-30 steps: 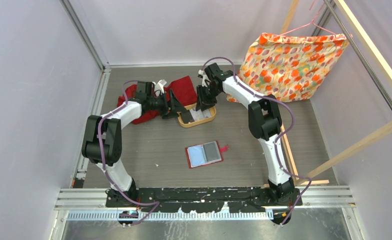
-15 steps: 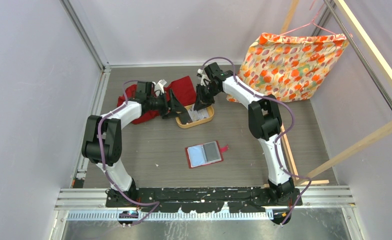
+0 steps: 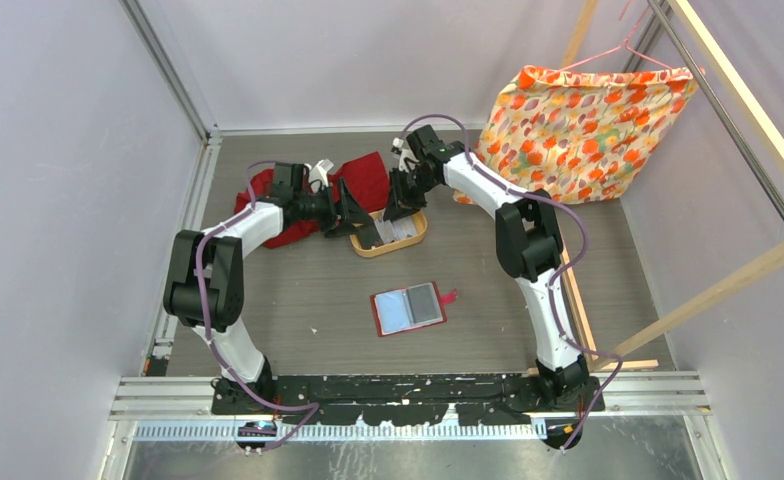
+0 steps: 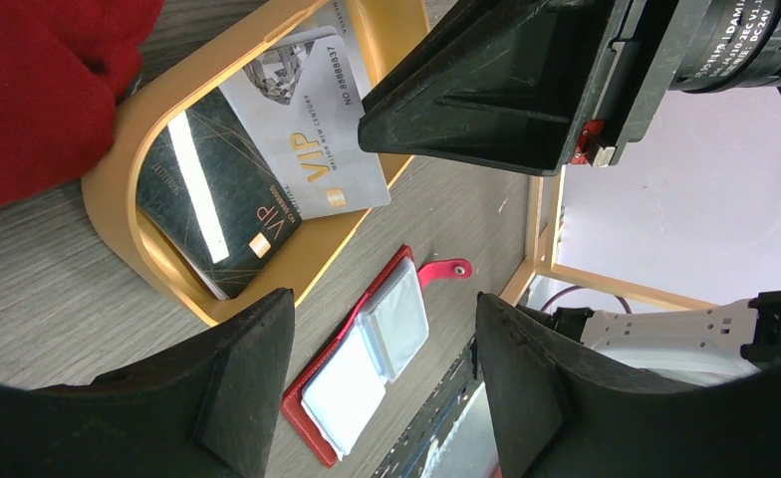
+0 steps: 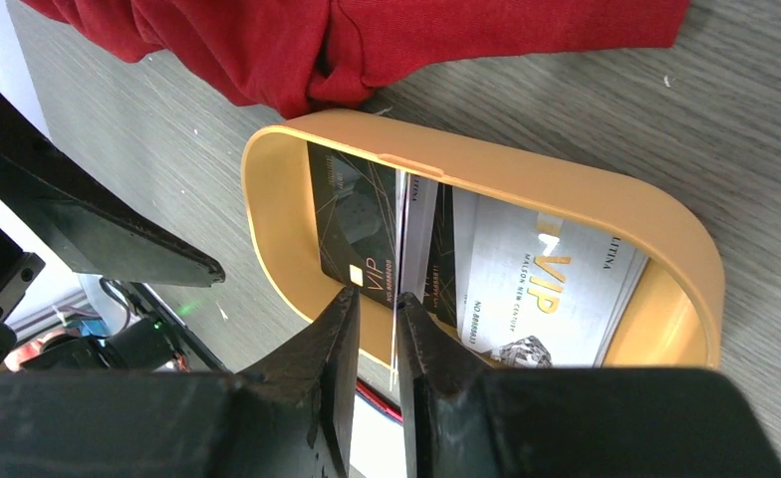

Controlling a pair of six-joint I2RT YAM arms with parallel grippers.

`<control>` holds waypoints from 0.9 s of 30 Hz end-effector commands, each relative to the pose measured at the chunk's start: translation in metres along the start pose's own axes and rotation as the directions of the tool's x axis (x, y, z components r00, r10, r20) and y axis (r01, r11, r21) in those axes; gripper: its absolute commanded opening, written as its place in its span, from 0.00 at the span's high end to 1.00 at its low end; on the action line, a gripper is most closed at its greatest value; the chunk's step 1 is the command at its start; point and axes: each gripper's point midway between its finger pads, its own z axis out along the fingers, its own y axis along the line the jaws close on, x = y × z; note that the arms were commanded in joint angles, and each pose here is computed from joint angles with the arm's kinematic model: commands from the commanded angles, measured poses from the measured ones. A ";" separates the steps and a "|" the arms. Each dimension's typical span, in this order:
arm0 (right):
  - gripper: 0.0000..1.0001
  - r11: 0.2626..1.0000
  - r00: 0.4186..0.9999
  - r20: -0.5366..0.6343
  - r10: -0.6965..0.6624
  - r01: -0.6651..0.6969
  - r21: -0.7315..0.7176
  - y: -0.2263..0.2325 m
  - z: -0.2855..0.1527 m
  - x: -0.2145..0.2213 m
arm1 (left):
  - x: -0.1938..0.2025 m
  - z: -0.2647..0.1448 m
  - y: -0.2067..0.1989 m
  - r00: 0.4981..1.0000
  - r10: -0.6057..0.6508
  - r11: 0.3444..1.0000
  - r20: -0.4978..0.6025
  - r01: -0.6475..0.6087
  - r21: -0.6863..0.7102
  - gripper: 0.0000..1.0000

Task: Put the credit cards into the card holder
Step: Pick up the credit card from the storage box.

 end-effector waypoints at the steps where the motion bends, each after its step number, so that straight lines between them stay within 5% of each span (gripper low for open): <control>1: 0.76 0.999 1.000 -0.006 -0.021 0.021 -0.041 0.020 0.001 0.002 | -0.009 -0.001 -0.012 0.999 0.036 0.999 0.008 -0.036 0.029 0.32; 7: 0.77 0.992 1.000 -0.029 0.000 -0.004 -0.129 0.033 0.004 0.007 | -0.008 -0.001 -0.013 0.999 0.036 0.999 0.008 -0.036 0.029 0.33; 20: 0.71 0.998 0.998 -0.024 -0.057 0.057 0.029 0.015 0.015 0.012 | -0.008 -0.001 -0.011 0.999 0.032 0.999 0.004 -0.032 0.024 0.34; 24: 0.77 0.990 0.996 -0.013 -0.088 0.089 0.112 0.006 0.014 0.010 | -0.008 -0.001 -0.011 0.999 0.032 0.999 0.005 -0.032 0.024 0.34; 27: 0.92 0.984 0.994 -0.006 -0.106 0.106 0.144 0.004 0.012 0.008 | -0.008 -0.001 -0.011 0.999 0.033 0.999 0.004 -0.033 0.024 0.34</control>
